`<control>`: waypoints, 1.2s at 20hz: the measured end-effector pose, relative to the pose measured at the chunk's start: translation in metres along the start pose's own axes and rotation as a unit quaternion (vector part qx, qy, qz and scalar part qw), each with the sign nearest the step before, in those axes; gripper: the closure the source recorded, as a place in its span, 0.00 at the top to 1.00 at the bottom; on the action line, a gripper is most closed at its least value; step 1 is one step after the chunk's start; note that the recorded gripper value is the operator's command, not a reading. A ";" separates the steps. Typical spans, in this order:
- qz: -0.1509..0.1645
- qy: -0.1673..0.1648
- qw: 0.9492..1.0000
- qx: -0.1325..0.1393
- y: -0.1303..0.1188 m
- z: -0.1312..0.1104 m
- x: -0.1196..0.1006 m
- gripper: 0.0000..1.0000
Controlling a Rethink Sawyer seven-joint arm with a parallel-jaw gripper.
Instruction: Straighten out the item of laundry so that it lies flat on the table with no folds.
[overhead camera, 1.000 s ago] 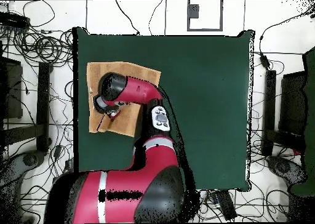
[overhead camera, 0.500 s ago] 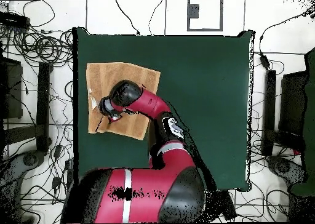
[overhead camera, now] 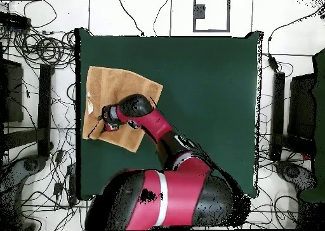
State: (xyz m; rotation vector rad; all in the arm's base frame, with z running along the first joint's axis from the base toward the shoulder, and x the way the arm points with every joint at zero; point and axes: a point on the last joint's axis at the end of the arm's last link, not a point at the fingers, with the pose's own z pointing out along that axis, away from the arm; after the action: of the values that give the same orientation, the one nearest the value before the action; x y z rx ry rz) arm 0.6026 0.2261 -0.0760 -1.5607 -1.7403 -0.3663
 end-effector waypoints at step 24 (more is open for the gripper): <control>-0.119 -0.106 0.979 0.125 -0.134 0.074 0.020 1.00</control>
State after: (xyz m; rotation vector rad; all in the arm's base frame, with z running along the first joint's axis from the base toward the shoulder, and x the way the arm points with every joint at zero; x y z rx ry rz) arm 0.4524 0.2603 -0.0766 -1.2509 -2.0592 -0.0919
